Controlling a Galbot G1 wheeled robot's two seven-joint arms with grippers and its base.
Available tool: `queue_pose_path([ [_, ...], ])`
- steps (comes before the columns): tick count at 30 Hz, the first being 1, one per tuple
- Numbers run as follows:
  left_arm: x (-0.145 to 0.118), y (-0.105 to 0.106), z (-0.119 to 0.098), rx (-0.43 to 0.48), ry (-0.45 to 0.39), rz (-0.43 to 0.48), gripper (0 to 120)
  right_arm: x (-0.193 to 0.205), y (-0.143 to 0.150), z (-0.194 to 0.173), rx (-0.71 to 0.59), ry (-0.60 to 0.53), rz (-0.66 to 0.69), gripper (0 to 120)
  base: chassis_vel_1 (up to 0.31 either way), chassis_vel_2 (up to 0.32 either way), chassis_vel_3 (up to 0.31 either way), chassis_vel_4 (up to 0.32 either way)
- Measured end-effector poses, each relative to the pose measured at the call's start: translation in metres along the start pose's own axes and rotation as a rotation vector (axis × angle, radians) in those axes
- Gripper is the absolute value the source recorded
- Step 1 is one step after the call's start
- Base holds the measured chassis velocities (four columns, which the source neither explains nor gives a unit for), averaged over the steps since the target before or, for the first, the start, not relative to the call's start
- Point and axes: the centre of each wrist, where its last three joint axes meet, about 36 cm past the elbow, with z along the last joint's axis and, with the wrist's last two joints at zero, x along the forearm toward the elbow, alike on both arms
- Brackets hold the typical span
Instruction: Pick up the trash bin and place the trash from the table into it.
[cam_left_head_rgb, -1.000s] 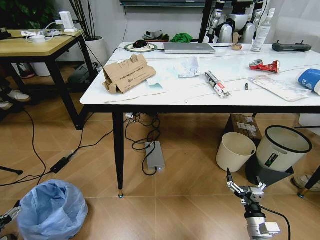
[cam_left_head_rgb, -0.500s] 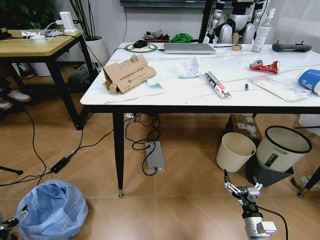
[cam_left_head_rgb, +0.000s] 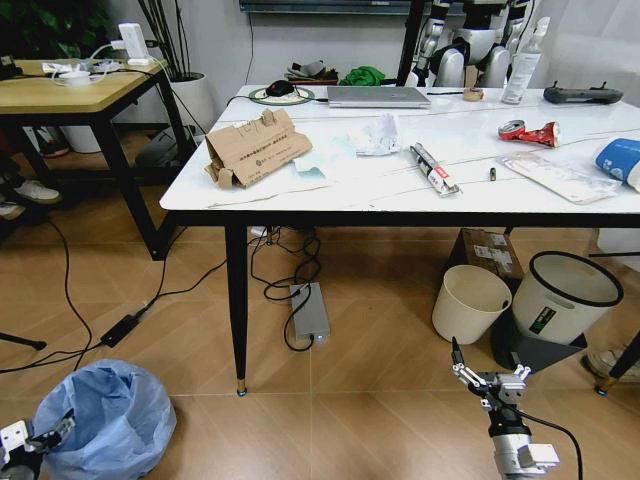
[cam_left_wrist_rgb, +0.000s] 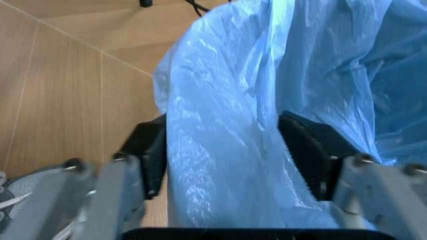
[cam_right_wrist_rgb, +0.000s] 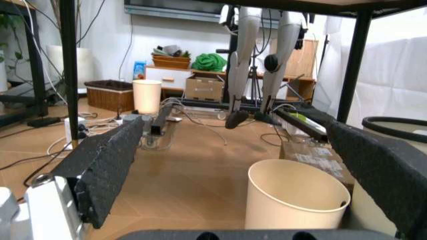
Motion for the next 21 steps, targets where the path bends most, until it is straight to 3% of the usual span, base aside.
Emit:
queue_pose_path([
  [4,-0.001,0.002,0.003,0.0,0.008,-0.006,40,-0.001,0.0,0.0,-0.001,0.0,0.0,100,0.0,0.0,0.0,0.0],
  [6,-0.001,0.002,0.004,0.0,0.009,-0.007,39,-0.001,0.0,-0.001,-0.001,-0.001,0.0,100,0.0,0.0,0.0,0.0],
  [11,-0.001,0.003,0.008,0.001,0.015,-0.008,15,-0.002,0.0,-0.001,-0.003,-0.001,0.0,100,0.0,0.0,0.0,0.0],
  [13,-0.001,0.003,0.008,0.0,0.015,-0.008,14,-0.002,0.0,-0.001,-0.003,-0.001,0.0,100,0.0,0.0,0.0,0.0],
  [15,-0.001,0.003,0.009,0.0,0.014,-0.005,3,-0.002,0.0,-0.001,-0.003,0.001,0.0,100,0.0,0.0,0.0,0.0],
  [21,0.0,0.004,0.012,-0.003,0.012,0.001,0,-0.002,0.001,-0.002,-0.004,0.002,0.0,100,0.0,0.0,0.0,0.0],
])
